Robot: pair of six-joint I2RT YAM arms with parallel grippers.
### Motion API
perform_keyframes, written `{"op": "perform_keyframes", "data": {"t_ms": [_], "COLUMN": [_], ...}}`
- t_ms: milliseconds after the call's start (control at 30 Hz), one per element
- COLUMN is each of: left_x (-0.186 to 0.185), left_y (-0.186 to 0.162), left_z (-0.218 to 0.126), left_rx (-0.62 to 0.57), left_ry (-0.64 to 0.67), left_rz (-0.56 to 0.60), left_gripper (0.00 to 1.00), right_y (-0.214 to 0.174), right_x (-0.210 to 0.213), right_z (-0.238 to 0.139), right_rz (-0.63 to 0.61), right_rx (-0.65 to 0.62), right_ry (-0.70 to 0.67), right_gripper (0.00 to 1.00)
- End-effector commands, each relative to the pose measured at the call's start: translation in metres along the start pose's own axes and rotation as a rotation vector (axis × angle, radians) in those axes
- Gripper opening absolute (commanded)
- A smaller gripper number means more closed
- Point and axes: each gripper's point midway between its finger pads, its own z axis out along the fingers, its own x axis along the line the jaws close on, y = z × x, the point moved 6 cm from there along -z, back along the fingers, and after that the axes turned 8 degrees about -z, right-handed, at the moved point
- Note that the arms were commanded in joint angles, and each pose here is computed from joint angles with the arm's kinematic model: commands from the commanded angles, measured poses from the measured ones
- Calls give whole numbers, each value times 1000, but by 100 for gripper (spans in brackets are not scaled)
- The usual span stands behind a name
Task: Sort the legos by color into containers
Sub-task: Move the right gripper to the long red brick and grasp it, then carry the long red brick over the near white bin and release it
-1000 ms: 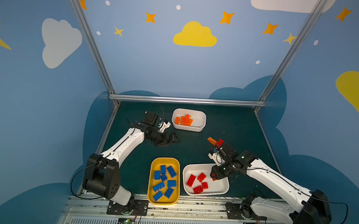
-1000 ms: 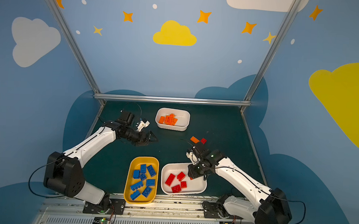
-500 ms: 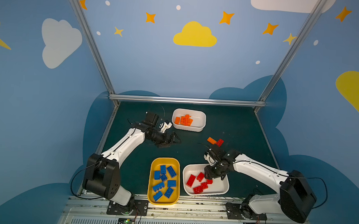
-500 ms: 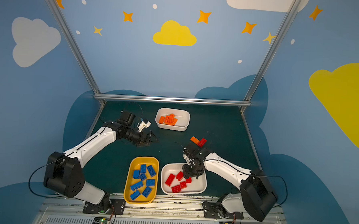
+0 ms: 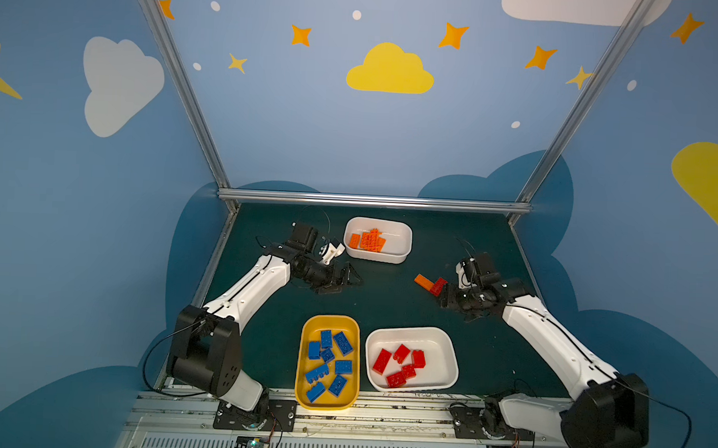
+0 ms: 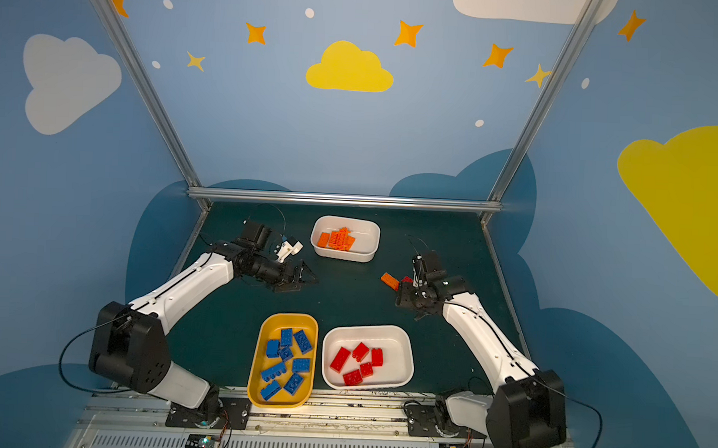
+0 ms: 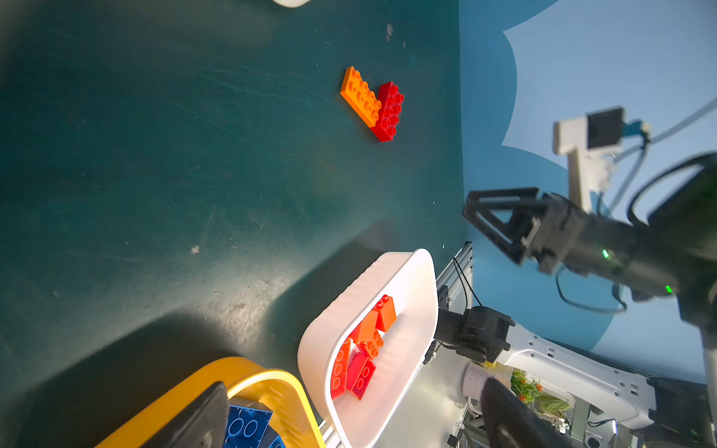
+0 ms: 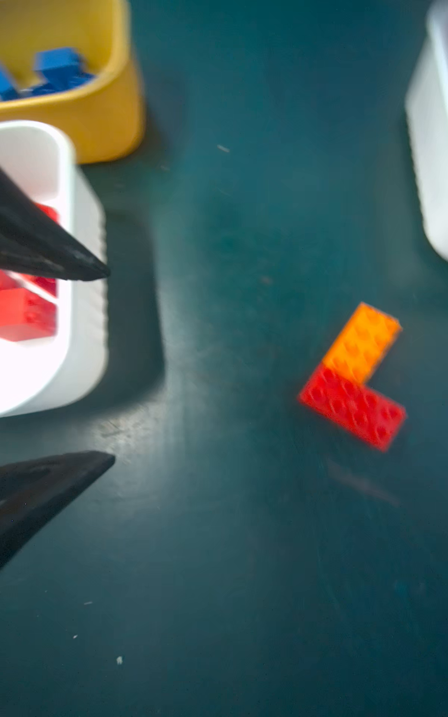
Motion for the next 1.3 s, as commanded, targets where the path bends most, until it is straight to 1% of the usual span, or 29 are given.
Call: {"op": "perform_keyframes", "data": {"t_ms": [0, 100, 167, 233, 300, 467, 700, 933, 1133, 1267], "left_x": [-5, -4, -3, 0, 1, 6, 13, 17, 21, 24], "left_y": [5, 7, 8, 9, 9, 9, 5, 2, -2, -5], "left_z": [-3, -5, -5, -5, -5, -6, -7, -10, -13, -14], "left_rx": [4, 1, -1, -2, 0, 0, 2, 1, -5, -7], "left_ry": [-13, -14, -14, -12, -15, -7, 2, 8, 13, 11], "left_rz": [19, 20, 16, 12, 11, 6, -3, -8, -10, -13], "left_gripper": [100, 100, 100, 100, 100, 100, 100, 100, 100, 100], "right_y": [33, 45, 52, 61, 69, 81, 74, 71, 72, 69], "right_x": [-5, -13, -17, -18, -18, -22, -27, -24, -25, -28], "right_z": [9, 26, 37, 49, 60, 84, 114, 134, 138, 140], "right_rz": [160, 252, 338, 384, 401, 427, 429, 419, 412, 408], "right_rx": [-84, -63, -43, -3, 38, 127, 208, 242, 236, 256], "right_ry": [-28, -75, -81, -69, -75, -96, -145, -157, -167, -202], "right_gripper": [70, 69, 70, 69, 68, 66, 63, 58, 56, 51]}}
